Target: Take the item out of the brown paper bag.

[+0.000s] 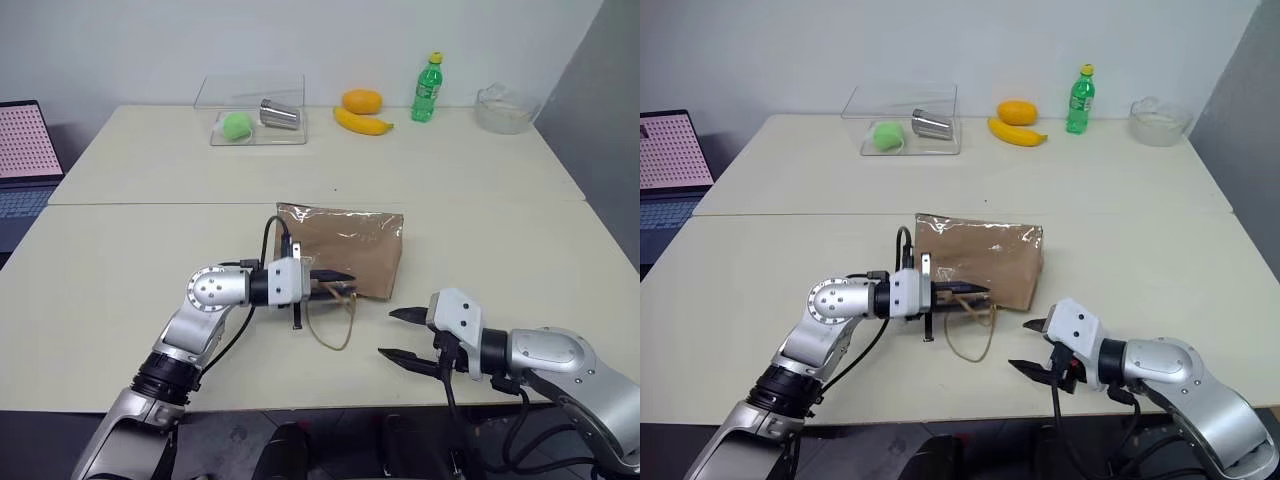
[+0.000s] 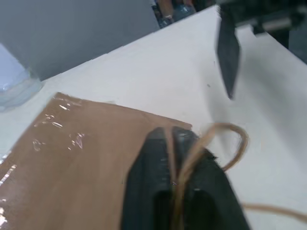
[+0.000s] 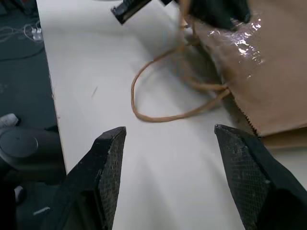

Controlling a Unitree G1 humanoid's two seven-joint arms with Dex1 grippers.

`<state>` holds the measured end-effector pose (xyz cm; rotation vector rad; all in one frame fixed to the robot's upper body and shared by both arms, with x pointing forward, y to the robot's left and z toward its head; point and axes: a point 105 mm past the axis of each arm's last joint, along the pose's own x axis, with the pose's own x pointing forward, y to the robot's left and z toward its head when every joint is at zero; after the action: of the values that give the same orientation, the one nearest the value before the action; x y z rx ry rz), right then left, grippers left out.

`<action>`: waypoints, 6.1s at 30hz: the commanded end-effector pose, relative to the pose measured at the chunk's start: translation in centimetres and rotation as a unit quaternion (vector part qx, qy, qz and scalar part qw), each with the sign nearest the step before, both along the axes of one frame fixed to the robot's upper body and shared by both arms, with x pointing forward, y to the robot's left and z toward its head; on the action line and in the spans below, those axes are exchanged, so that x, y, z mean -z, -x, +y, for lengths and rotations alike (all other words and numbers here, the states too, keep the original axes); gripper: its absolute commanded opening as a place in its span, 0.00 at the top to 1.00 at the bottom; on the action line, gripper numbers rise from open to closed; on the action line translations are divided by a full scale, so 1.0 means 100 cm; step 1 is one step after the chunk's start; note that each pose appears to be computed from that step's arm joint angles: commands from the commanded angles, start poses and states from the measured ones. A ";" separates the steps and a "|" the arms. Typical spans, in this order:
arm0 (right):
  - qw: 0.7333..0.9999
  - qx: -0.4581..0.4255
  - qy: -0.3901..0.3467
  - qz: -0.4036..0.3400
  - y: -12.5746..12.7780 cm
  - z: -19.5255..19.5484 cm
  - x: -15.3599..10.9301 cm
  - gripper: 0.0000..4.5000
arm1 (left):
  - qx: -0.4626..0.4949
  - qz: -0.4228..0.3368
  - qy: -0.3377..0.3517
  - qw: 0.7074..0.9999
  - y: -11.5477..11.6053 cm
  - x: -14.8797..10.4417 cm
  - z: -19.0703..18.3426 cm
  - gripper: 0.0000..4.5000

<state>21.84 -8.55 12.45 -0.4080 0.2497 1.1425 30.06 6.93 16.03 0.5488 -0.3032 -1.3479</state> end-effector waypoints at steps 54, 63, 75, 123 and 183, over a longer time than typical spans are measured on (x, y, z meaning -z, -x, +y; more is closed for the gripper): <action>0.987 0.036 0.155 -0.032 -0.036 0.054 0.119 1.00 | -0.109 0.030 0.126 0.985 -0.101 -0.152 -0.005 1.00; 0.979 0.047 0.189 -0.050 -0.018 0.032 0.123 1.00 | -0.094 0.012 0.161 0.982 -0.108 -0.187 -0.029 1.00; 0.983 0.129 0.088 -0.101 -0.035 0.013 0.046 0.66 | 0.056 0.118 0.137 0.982 -0.060 -0.146 -0.026 1.00; 0.930 0.082 0.221 -0.283 -0.144 0.064 -0.024 0.01 | 0.068 0.177 0.164 0.968 -0.045 -0.155 -0.027 1.00; 0.912 0.060 0.314 -0.258 -0.188 0.069 -0.008 0.20 | 0.060 0.177 0.178 0.966 -0.048 -0.156 -0.023 1.00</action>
<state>40.62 -1.40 13.26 -1.2604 0.1618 0.7801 35.33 4.60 30.26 -0.0465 -0.2087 -1.4308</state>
